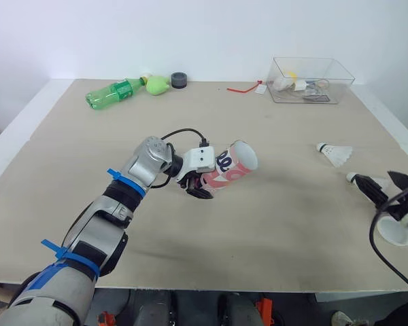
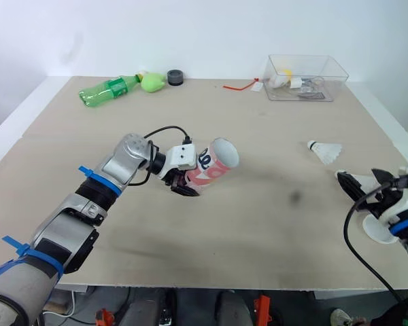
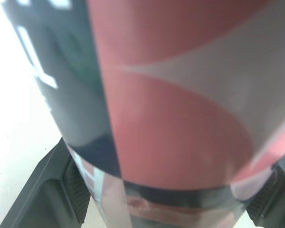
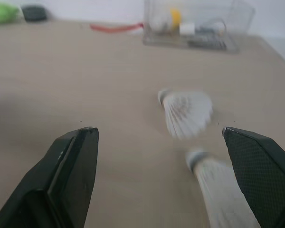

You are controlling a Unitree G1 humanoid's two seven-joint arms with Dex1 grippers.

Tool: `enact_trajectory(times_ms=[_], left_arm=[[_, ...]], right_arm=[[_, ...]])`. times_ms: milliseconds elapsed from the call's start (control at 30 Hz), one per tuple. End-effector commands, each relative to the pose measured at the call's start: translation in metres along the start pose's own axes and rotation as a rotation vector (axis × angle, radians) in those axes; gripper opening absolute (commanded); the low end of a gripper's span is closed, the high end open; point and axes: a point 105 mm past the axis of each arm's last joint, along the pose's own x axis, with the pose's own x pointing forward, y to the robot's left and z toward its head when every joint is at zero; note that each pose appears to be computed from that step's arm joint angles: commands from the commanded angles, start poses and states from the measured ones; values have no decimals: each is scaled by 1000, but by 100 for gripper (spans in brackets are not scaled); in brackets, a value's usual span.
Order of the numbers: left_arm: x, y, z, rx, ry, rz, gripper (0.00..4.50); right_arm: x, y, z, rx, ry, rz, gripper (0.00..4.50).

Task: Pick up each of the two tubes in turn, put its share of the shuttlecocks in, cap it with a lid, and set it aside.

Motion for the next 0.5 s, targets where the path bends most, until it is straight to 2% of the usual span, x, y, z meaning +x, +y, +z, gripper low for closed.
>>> enact_trajectory(times_ms=[33, 233, 500], left_arm=[[7, -5, 11, 24, -30, -24, 365], [10, -7, 12, 28, -34, -35, 365], [11, -10, 15, 34, -39, -43, 365]], right_arm=[[-10, -1, 18, -54, -44, 9, 446], [-9, -8, -1, -56, 15, -1, 446], [-1, -19, -10, -44, 37, -44, 446]])
